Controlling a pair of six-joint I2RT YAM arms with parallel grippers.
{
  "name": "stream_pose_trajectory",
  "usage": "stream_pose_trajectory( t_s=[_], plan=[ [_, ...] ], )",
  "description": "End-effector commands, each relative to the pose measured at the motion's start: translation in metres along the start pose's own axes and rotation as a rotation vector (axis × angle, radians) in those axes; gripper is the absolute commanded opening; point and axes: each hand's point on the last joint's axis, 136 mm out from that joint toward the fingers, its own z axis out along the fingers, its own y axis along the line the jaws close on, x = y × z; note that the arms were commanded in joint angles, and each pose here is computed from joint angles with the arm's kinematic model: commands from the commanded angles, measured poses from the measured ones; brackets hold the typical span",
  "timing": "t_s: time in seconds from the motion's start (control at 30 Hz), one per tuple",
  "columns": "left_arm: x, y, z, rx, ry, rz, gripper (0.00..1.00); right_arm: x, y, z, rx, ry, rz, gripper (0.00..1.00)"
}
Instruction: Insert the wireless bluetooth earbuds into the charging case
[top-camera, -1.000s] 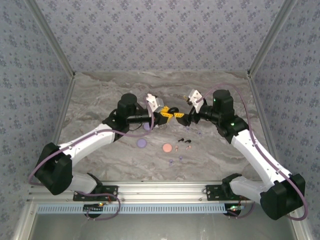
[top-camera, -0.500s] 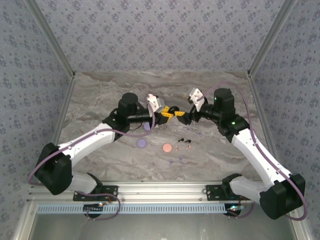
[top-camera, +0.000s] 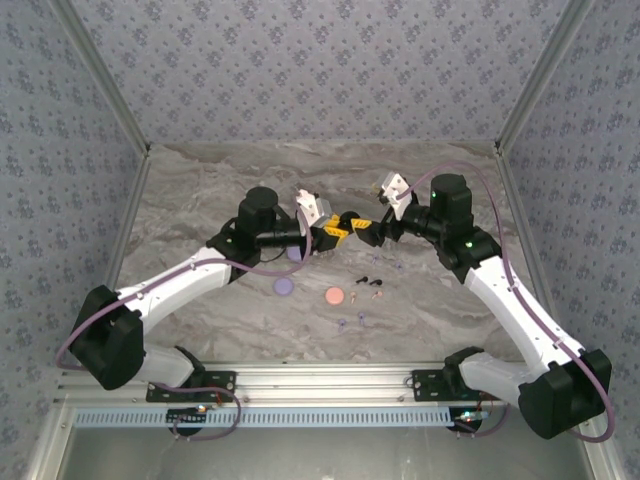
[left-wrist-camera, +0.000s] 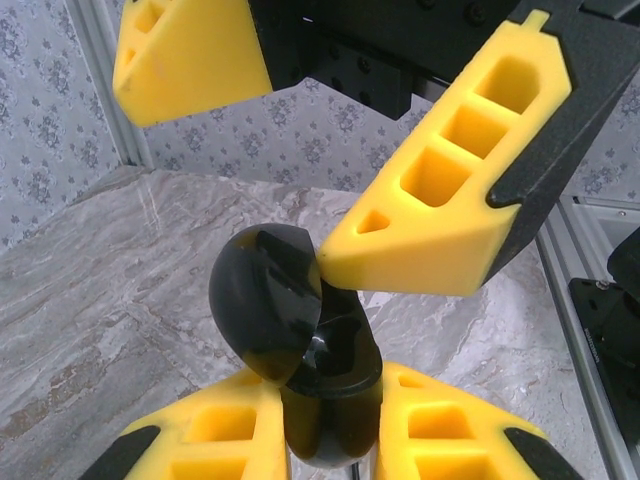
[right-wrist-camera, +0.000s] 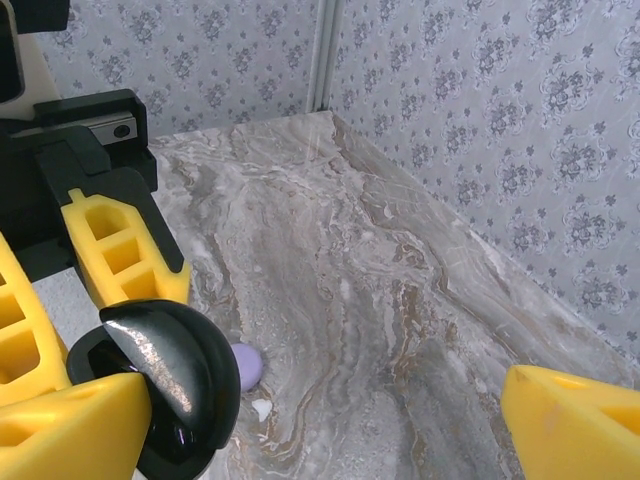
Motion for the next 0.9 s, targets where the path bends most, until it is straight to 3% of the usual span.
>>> stream_pose_trajectory(
  t_s=[0.0, 0.27, 0.57, 0.73, 0.87],
  plan=[
    [0.003, -0.001, 0.002, -0.001, 0.0, 0.015, 0.0, -0.014, 0.001, -0.011, -0.001, -0.019, -0.022, 0.93],
    [0.003, 0.009, -0.004, -0.087, -0.034, 0.021, 0.0, -0.007, 0.004, -0.049, 0.072, -0.009, 0.024, 0.95],
    [-0.001, 0.011, -0.012, -0.138, -0.07, 0.039, 0.0, 0.066, -0.017, -0.074, 0.278, 0.254, 0.582, 0.9],
    [-0.004, 0.01, -0.015, -0.141, -0.084, 0.04, 0.0, 0.106, -0.001, -0.063, 0.259, 0.324, 0.837, 0.84],
    [-0.005, 0.008, -0.015, -0.132, -0.087, 0.038, 0.0, 0.113, 0.011, -0.054, 0.207, 0.321, 0.877, 0.84]
  ],
)
